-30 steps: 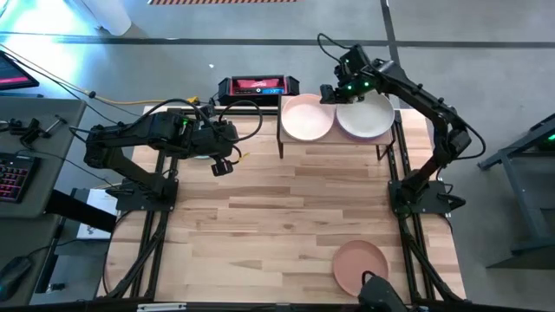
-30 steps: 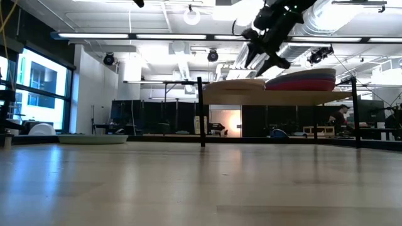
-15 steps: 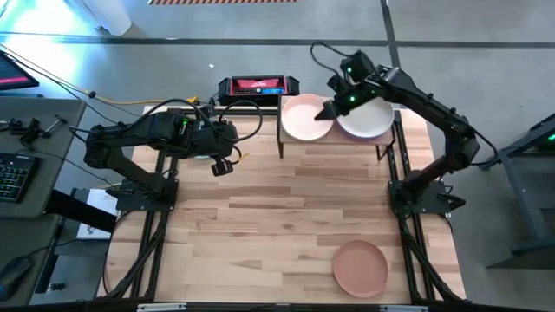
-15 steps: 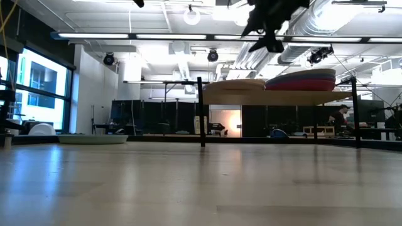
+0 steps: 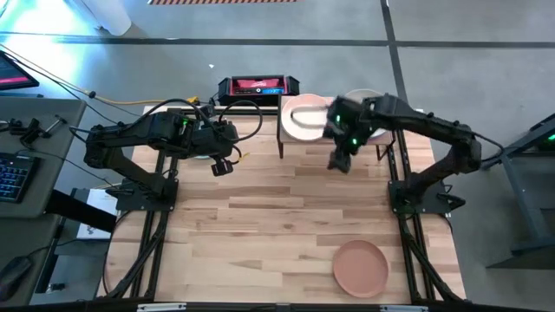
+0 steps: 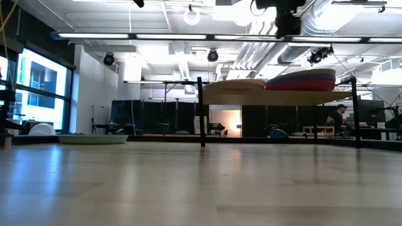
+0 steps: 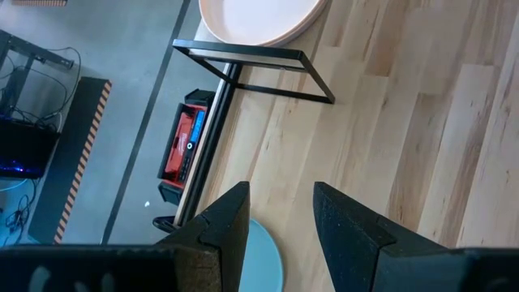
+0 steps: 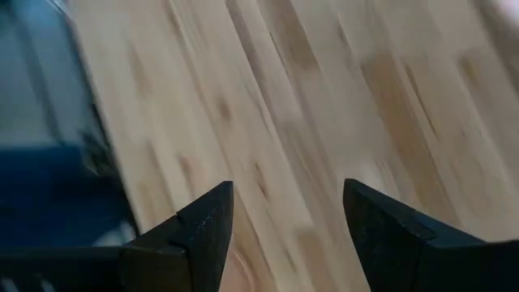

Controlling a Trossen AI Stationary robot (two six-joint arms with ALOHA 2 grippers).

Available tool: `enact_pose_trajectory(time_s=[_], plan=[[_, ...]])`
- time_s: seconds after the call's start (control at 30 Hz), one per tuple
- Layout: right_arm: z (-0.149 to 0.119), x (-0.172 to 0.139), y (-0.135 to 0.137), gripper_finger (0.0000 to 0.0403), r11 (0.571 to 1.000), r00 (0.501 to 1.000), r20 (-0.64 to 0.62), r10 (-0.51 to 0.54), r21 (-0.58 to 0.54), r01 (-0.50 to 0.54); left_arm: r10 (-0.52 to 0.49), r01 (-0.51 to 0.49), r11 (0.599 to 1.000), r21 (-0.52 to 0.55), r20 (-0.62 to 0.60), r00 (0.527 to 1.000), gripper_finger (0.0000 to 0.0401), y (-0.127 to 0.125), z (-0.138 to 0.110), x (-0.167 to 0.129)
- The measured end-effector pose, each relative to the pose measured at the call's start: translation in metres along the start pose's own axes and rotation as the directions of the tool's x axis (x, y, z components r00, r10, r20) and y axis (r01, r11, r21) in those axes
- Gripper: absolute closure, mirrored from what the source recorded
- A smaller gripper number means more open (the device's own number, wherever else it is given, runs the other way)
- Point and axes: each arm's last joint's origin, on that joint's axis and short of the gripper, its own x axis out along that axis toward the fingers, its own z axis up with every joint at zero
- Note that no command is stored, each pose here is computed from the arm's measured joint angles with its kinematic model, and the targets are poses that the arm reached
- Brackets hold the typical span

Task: Place and stack plates onto a shelf
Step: Stack the brown plate on top of the white plate on the shelf

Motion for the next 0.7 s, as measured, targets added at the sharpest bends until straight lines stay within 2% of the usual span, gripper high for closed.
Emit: enact_pose_trajectory(time_s=[0.13,0.33,0.57,0.7], plan=[[-0.017,0.015,0.019,0.0190,0.992,0.989,-0.102,-0.107,-0.083,0.099,0.000,0.000,1.000,0.000,0.000,1.000,0.0272,0.000,0.000,0.000],[-0.041,0.049,0.043,0.0190,0.976,0.967,-0.220,-0.132,-0.201,0.087,-0.003,0.003,1.000,-0.017,0.024,1.000,0.0272,0.000,0.003,0.000],[-0.072,0.090,0.059,0.0190,0.971,0.940,-0.302,-0.155,-0.224,0.088,-0.016,0.020,0.999,-0.050,0.072,0.997,0.0272,-0.001,0.008,0.000],[-0.089,0.108,0.064,0.0190,0.971,0.925,-0.340,-0.172,-0.215,0.102,-0.086,0.089,0.995,-0.047,0.068,0.994,0.0272,-0.003,0.008,0.000]])
